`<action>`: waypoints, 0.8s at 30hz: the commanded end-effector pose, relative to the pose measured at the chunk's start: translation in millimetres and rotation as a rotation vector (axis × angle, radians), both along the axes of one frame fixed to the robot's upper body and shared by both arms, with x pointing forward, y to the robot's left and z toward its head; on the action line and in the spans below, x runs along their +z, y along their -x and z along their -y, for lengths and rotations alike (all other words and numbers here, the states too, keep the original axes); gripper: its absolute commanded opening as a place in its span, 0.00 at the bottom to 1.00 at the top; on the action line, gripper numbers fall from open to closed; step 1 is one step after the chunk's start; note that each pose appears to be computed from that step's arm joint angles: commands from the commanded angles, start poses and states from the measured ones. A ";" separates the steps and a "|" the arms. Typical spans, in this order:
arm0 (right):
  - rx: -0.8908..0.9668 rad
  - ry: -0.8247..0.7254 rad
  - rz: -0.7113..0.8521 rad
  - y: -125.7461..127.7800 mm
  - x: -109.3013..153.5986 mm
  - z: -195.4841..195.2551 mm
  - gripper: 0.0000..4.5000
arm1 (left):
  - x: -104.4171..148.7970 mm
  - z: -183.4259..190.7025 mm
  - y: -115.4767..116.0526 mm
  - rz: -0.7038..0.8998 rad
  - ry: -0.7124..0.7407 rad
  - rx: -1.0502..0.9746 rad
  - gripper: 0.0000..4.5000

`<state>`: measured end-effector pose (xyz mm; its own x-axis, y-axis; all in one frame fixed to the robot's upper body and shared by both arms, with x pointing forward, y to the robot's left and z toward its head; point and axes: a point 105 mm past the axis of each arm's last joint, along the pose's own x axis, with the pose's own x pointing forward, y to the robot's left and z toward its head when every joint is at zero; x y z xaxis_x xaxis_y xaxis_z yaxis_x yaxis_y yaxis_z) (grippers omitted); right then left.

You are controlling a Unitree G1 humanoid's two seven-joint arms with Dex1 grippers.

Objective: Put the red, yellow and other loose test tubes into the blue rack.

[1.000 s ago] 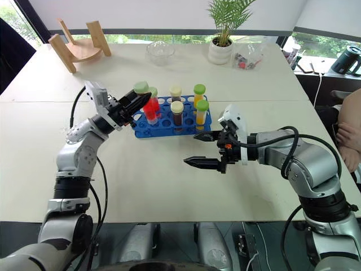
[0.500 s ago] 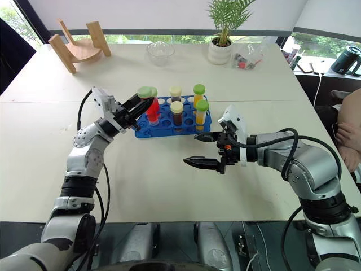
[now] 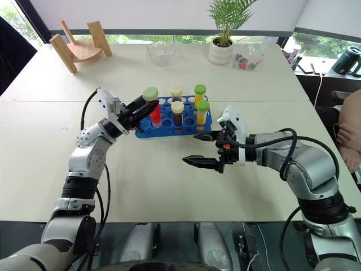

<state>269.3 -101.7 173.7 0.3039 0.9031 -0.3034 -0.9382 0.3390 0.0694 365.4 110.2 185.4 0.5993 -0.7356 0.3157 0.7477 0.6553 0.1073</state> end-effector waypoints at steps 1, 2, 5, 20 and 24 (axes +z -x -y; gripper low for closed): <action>0.010 -0.014 0.033 0.7 4.5 -2.1 1.00 | 0.0 -0.4 1.1 0.006 -0.029 0.009 0.19; 0.009 -0.015 0.034 0.5 4.5 -2.2 1.00 | -0.2 -2.1 1.0 0.006 -0.032 0.014 0.19; 0.009 -0.017 0.036 -0.1 4.3 -2.4 1.00 | -0.8 -5.9 1.2 0.003 -0.037 0.023 0.19; 0.014 -0.029 0.034 -2.9 1.9 -7.0 1.00 | -8.1 -9.8 4.3 -0.023 -0.054 0.035 0.19; 0.015 -0.030 0.033 -2.9 2.0 -7.3 1.00 | -5.8 -12.6 3.9 -0.018 -0.044 0.036 0.19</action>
<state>273.4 -97.7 166.9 0.3044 0.9054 -0.2958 -0.9368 0.3408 0.0792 361.2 117.7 167.5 0.6337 -0.7364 0.2370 0.7394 0.6667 0.0945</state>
